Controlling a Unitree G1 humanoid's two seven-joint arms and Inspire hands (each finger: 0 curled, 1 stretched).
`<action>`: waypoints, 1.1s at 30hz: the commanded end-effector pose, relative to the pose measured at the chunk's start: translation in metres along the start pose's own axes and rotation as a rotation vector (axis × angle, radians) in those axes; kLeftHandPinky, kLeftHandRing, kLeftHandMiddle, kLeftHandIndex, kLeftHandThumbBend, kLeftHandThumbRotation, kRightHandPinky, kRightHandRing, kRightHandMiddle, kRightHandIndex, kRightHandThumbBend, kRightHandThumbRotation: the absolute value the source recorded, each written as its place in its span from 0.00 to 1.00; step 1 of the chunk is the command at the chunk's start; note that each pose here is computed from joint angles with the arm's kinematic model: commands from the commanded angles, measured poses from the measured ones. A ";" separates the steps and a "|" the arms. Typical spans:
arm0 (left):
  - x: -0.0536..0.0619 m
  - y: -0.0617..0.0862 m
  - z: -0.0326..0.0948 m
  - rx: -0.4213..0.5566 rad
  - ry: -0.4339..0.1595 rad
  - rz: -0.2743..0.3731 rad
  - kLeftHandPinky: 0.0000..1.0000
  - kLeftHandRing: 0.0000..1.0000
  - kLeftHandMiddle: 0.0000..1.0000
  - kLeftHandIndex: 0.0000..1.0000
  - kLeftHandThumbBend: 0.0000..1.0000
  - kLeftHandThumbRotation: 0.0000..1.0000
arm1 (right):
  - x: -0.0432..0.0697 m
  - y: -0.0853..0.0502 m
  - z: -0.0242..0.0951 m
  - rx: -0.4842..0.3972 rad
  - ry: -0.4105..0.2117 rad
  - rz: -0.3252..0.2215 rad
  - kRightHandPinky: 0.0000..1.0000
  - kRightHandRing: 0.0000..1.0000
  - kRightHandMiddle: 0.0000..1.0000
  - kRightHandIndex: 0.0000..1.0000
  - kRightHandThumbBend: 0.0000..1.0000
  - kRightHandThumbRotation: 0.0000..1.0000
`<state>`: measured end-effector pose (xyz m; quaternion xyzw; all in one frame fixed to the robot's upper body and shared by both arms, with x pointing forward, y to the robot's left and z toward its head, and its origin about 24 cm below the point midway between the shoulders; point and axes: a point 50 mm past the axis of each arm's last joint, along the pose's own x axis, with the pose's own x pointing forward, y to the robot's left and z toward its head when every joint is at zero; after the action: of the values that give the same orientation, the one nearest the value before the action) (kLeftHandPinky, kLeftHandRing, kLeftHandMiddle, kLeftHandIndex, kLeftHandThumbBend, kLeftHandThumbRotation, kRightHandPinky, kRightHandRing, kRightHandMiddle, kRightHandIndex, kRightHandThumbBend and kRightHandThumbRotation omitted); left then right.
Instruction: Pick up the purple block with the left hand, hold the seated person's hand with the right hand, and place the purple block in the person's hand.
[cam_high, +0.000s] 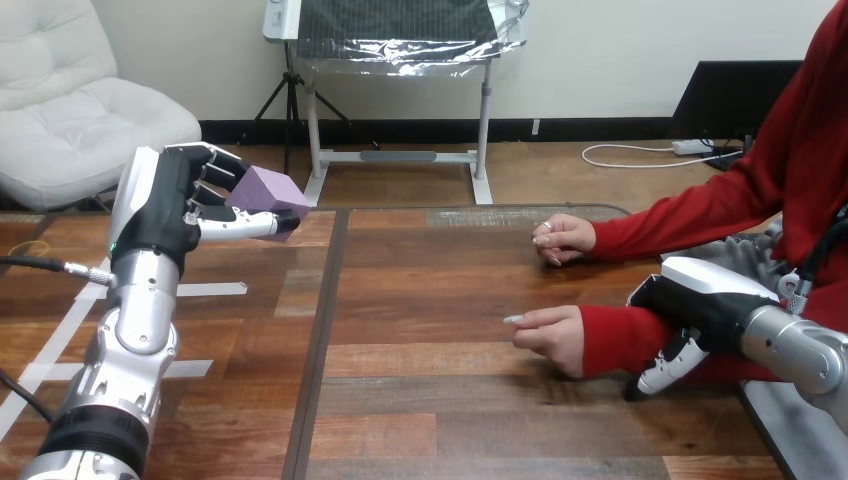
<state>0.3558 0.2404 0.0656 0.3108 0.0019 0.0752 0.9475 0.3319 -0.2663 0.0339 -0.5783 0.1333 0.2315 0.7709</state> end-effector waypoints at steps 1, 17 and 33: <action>0.010 0.014 0.023 -0.004 -0.096 0.042 0.36 0.41 0.44 0.43 0.73 0.00 | 0.007 -0.023 0.019 -0.007 -0.077 -0.088 0.26 0.29 0.34 0.35 0.64 0.13; 0.010 0.011 0.023 -0.005 -0.088 0.034 0.36 0.41 0.44 0.44 0.74 0.00 | 0.005 -0.030 0.022 -0.007 -0.102 -0.170 0.22 0.25 0.30 0.28 0.61 0.19; 0.008 0.006 0.023 -0.028 -0.092 0.023 0.34 0.39 0.43 0.44 0.74 0.00 | 0.003 -0.040 0.023 0.011 -0.126 -0.226 0.23 0.26 0.31 0.30 0.57 0.21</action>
<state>0.3557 0.2399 0.0650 0.3097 0.0032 0.0734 0.9480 0.3337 -0.2636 0.0390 -0.5791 0.0919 0.2101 0.7823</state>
